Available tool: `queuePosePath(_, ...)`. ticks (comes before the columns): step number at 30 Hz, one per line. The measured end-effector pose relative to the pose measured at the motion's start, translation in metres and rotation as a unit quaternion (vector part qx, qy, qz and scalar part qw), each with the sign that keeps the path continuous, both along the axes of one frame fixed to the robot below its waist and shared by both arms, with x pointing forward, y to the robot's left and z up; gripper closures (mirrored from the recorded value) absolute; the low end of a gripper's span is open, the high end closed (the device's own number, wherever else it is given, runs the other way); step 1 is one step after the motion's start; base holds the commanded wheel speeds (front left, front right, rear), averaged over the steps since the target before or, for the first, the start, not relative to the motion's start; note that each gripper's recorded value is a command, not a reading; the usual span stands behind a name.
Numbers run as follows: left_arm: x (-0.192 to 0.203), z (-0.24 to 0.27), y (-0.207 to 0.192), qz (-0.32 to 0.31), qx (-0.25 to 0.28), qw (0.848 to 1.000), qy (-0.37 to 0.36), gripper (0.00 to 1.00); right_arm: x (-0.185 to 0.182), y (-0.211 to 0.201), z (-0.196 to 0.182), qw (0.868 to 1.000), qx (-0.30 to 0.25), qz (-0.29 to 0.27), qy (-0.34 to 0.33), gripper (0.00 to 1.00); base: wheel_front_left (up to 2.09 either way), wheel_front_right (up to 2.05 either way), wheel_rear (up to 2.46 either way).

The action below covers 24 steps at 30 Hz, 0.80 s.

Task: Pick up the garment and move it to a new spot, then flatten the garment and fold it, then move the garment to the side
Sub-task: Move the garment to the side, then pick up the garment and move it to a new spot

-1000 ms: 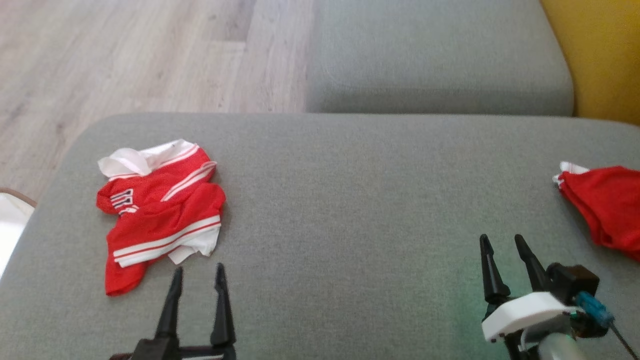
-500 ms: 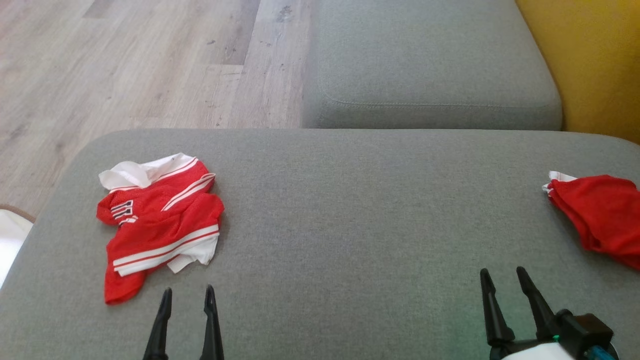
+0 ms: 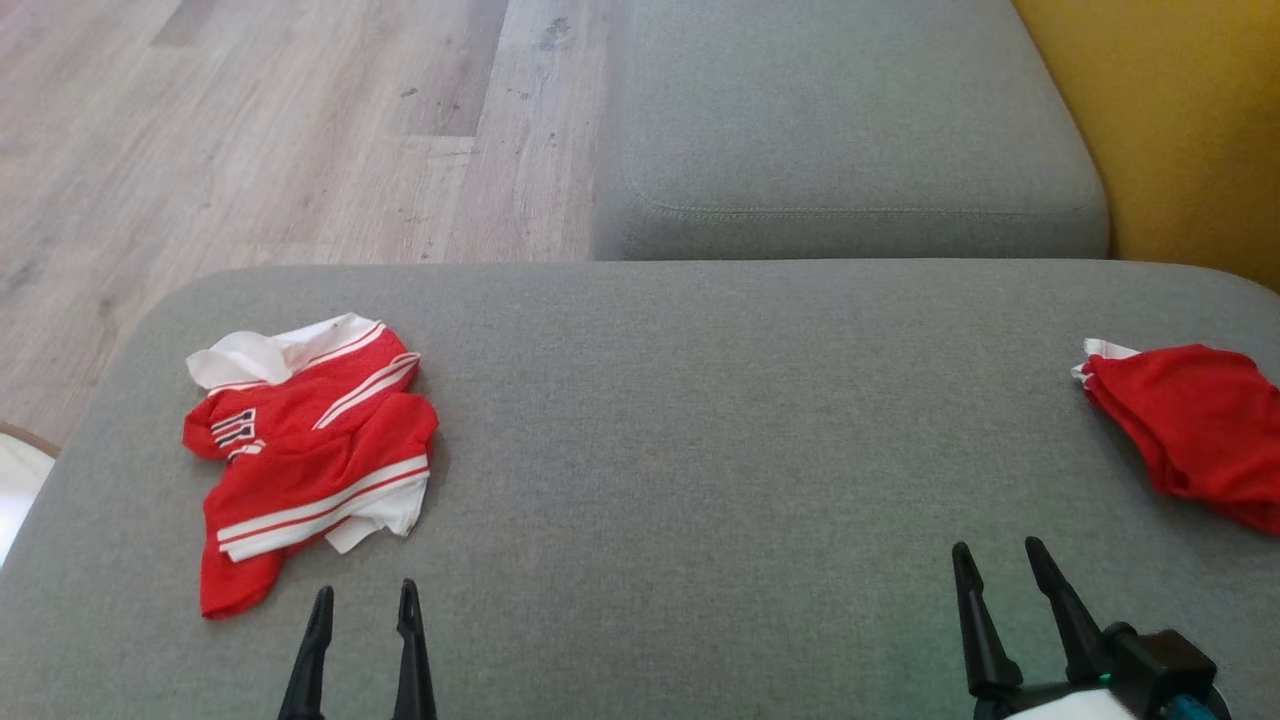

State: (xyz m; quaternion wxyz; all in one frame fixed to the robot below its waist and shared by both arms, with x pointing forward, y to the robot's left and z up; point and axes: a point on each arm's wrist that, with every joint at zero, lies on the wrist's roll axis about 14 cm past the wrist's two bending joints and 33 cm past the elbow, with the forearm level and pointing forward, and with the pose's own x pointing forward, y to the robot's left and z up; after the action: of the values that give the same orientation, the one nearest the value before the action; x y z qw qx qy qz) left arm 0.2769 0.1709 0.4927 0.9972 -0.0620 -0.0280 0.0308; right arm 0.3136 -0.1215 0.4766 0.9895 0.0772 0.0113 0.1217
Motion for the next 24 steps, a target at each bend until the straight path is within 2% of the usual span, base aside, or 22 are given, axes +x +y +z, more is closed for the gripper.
queuePosePath(14, -0.001, 0.002, 0.001, 0.006, -0.001, 1.0, -0.004, 0.0, -0.001, -0.001, -0.001, 1.0, 0.0, -0.002, 0.0, 0.0, 0.0, 0.0, 0.0)
queuePosePath(24, -0.024, -0.004, 0.035, 0.074, -0.007, 0.997, 0.003, 0.0, 0.011, 0.045, -0.004, 0.997, -0.003, 0.072, 0.011, 0.0, 0.0, 0.0, 0.0)
